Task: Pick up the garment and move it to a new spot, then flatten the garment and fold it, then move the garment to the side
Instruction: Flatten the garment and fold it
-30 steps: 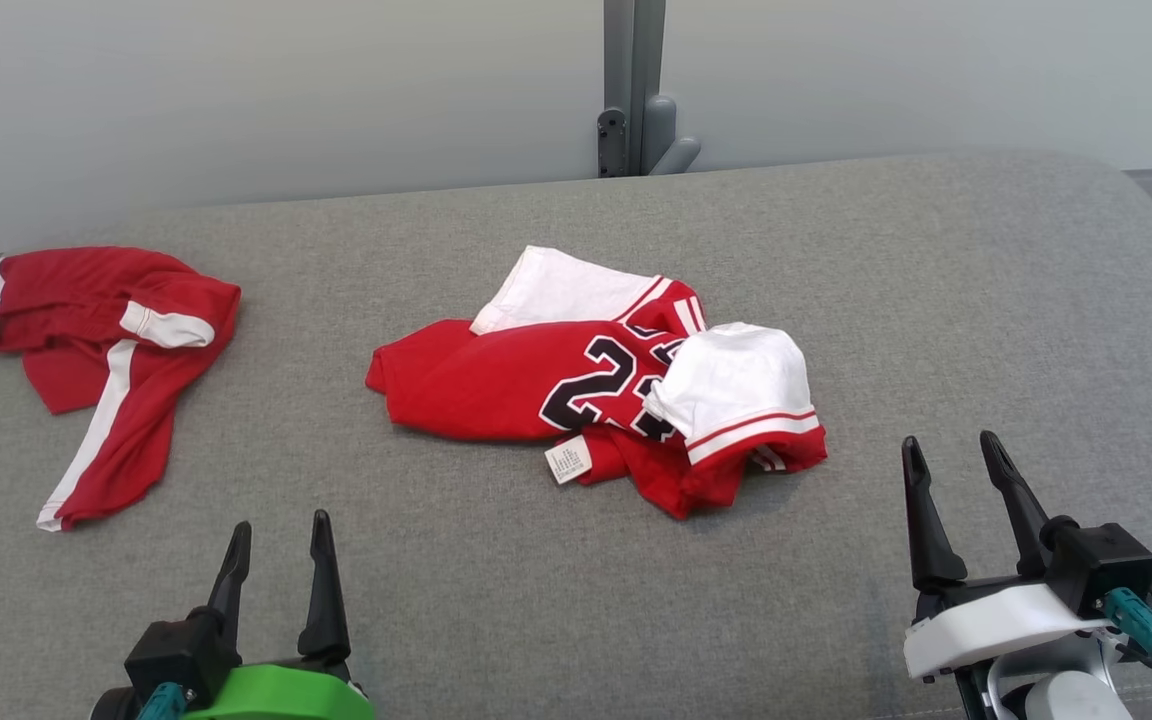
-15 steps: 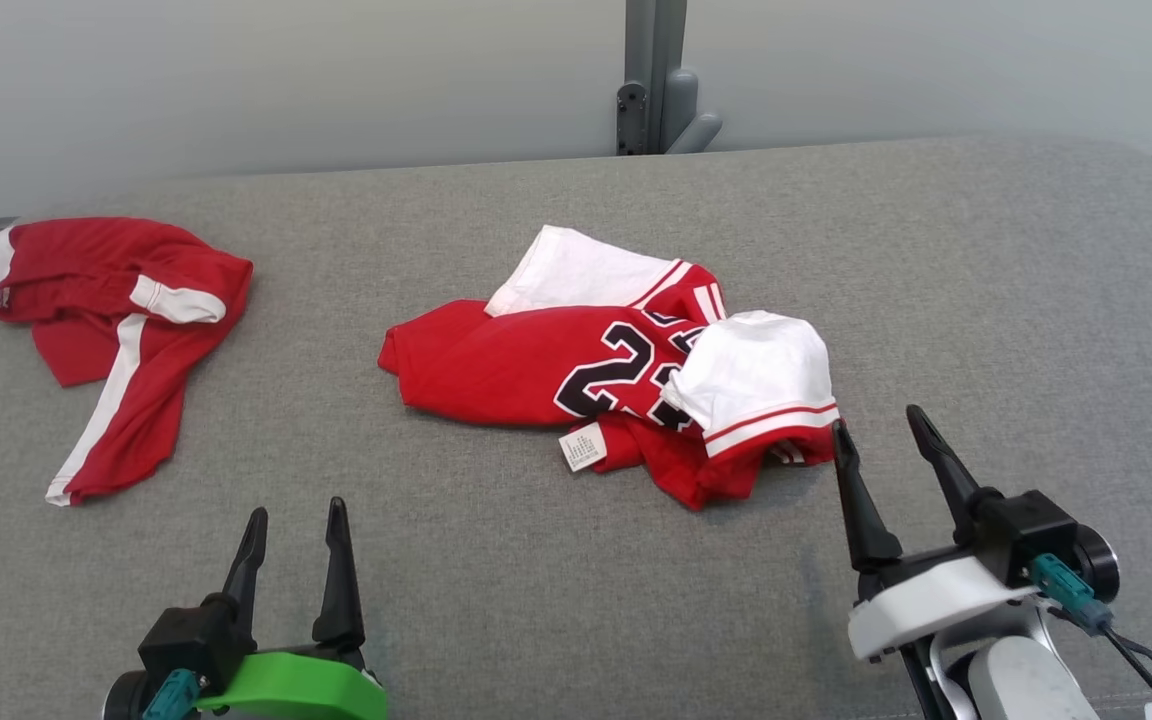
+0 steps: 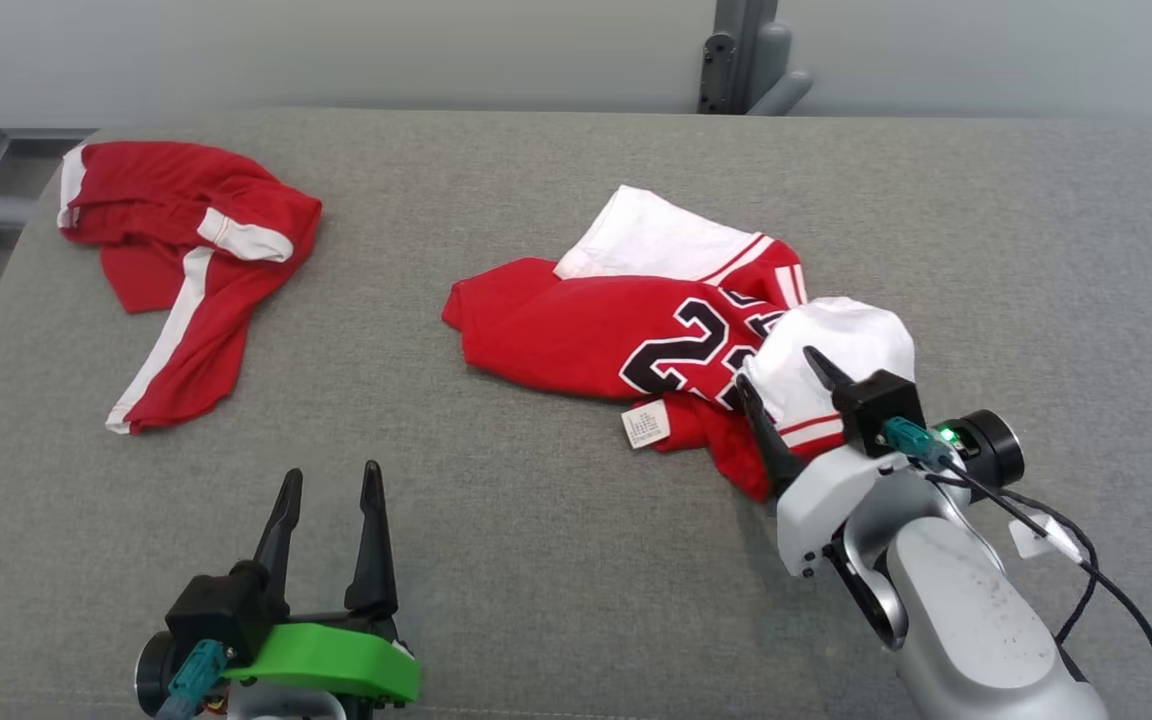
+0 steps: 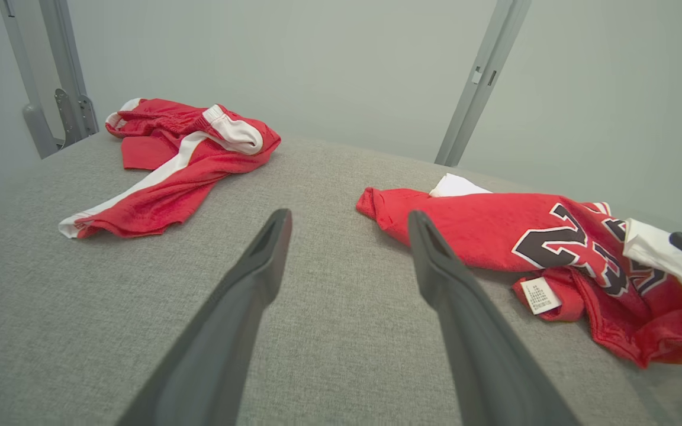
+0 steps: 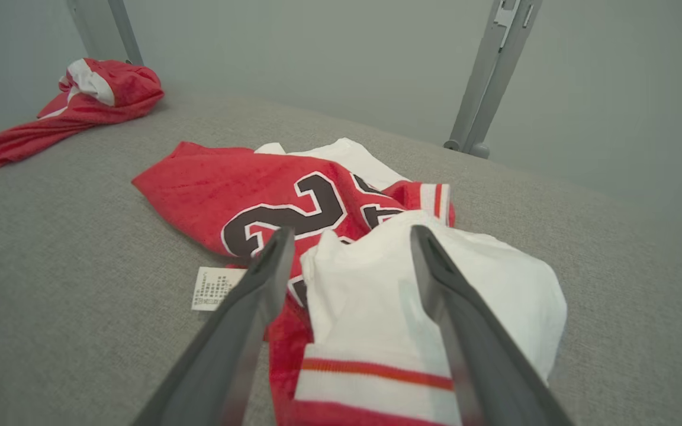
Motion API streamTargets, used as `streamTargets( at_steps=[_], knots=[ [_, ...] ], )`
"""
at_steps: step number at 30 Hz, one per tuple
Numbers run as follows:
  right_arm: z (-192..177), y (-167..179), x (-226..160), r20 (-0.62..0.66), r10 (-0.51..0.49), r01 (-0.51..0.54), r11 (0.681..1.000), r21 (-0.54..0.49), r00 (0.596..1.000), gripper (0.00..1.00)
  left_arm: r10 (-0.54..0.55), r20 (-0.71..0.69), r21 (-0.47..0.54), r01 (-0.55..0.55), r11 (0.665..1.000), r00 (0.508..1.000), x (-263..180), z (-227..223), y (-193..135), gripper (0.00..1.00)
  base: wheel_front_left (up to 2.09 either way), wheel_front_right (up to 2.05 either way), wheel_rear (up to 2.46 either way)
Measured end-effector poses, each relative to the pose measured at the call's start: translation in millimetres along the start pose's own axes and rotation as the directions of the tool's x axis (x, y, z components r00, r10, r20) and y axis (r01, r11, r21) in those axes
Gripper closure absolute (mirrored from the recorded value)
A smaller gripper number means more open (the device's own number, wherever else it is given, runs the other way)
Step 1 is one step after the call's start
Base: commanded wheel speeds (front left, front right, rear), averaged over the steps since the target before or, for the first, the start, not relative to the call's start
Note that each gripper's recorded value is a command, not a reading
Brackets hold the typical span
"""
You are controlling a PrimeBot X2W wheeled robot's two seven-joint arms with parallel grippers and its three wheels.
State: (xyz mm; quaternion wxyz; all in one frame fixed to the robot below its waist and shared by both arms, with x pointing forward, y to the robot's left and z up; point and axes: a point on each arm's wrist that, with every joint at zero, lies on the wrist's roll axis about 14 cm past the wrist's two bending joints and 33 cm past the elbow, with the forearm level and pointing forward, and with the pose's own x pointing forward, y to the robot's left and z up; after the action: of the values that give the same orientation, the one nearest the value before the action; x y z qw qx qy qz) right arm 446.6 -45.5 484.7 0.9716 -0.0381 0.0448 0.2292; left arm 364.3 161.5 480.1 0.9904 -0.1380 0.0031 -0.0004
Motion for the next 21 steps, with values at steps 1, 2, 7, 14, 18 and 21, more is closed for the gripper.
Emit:
streamTargets(
  at_steps=[1, 2, 7, 14, 18, 21],
  knots=[
    [-6.6, 4.3, 4.1, -0.037, 0.016, -0.016, 1.000, -0.008, 0.999, 0.00, 0.009, -0.002, -0.002, -0.009, 1.000, 1.000, -1.2, -0.5, 2.5, 0.00, 0.00, 0.00, 0.00],
    [-12.9, 7.2, 7.2, -0.071, 0.026, -0.027, 1.000, -0.013, 0.997, 0.00, 0.021, -0.003, -0.007, -0.021, 1.000, 1.000, -2.3, -0.8, 5.2, 0.00, 0.00, 0.00, 0.00],
    [-28.1, 9.9, 19.9, -0.166, 0.039, -0.048, 0.998, -0.048, 0.985, 0.00, 0.069, -0.007, -0.017, -0.069, 0.997, 0.998, -7.9, -1.5, 17.7, 0.00, 0.00, 0.00, 0.00],
    [-35.8, 11.9, 22.9, -0.222, 0.041, -0.064, 0.993, -0.099, 0.974, 0.87, 0.090, -0.009, -0.022, -0.090, 0.996, 0.996, -11.0, -1.8, 21.7, 0.00, 0.00, 0.00, 0.00],
    [-27.7, 3.1, 21.0, -0.206, 0.014, -0.037, 0.993, -0.110, 0.979, 1.00, 0.081, -0.009, -0.024, -0.081, 0.996, 0.997, -10.2, -1.8, 18.7, 0.00, 0.00, 0.00, 0.00],
    [-13.6, -4.8, 18.7, -0.150, -0.009, -0.005, 0.995, -0.095, 0.989, 1.00, 0.066, -0.009, -0.021, -0.066, 0.998, 0.998, -9.0, -2.3, 14.9, 0.00, 0.00, 0.00, 0.00]
  ],
)
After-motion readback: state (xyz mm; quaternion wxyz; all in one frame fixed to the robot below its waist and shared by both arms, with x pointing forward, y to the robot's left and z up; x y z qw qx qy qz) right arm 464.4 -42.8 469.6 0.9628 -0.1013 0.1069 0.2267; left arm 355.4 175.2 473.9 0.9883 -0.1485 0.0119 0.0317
